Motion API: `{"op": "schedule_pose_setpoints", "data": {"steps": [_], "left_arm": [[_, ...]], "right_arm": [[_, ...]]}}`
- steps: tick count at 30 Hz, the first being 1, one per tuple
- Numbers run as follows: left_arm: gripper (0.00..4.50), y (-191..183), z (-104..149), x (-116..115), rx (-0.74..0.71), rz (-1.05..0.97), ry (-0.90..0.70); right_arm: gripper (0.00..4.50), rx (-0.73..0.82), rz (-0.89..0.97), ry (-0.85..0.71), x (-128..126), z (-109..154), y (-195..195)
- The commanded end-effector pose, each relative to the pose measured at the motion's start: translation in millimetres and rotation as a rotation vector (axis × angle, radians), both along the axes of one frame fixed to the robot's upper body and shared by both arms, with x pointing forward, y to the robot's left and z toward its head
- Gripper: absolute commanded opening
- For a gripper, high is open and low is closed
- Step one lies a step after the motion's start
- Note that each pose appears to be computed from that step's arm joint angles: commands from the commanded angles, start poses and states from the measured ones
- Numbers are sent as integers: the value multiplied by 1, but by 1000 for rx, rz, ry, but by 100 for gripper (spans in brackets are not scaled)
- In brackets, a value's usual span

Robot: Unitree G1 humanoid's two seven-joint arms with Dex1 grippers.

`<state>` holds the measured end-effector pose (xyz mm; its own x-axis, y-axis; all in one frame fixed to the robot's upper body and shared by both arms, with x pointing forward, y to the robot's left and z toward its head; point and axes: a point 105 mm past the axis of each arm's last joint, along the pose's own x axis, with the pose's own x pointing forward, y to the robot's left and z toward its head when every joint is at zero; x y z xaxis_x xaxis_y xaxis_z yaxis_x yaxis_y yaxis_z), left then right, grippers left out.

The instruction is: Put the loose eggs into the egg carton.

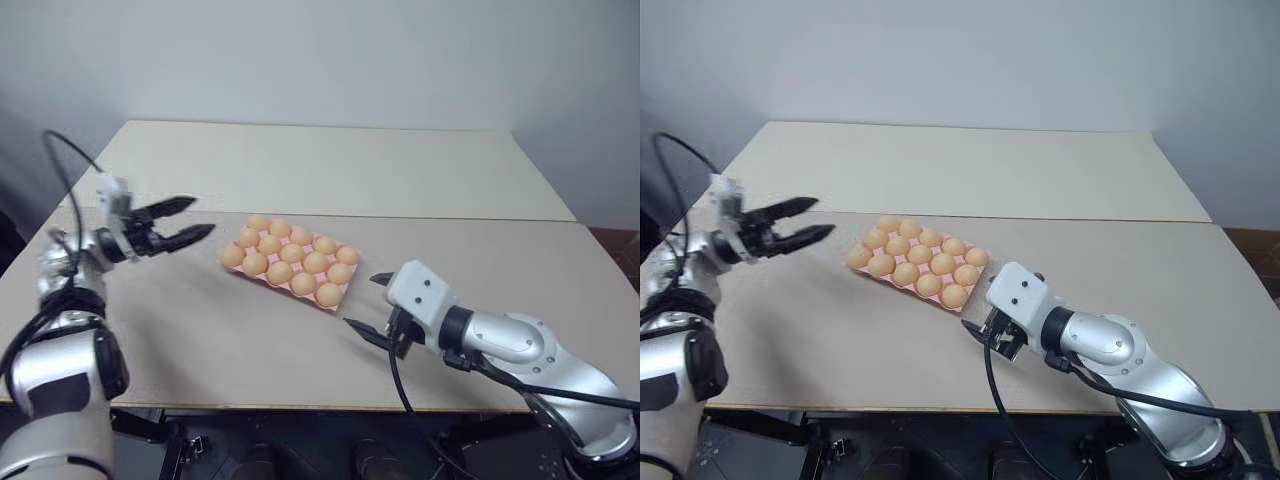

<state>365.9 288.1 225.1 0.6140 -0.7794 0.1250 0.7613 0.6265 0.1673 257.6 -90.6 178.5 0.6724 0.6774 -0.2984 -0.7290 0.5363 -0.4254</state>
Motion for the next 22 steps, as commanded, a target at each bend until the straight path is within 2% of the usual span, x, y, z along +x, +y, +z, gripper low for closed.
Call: {"op": "schedule_pose_setpoints", "data": {"steps": [1,8,14,22], "left_arm": [[447,22,13,-25,17,-15,-56],[447,27,10,-78,187,-29,-57],[447,22,13,-120,238,3,-25],[447,12,12,-135,230,72,1]], "right_arm": [[450,6,9,-86,-3,20,-10],[450,-19,29,-72,-10,35,-40],[450,-87,62,-69,-15,42,-60],[450,-109,75,-55,-4,42,-71]]}}
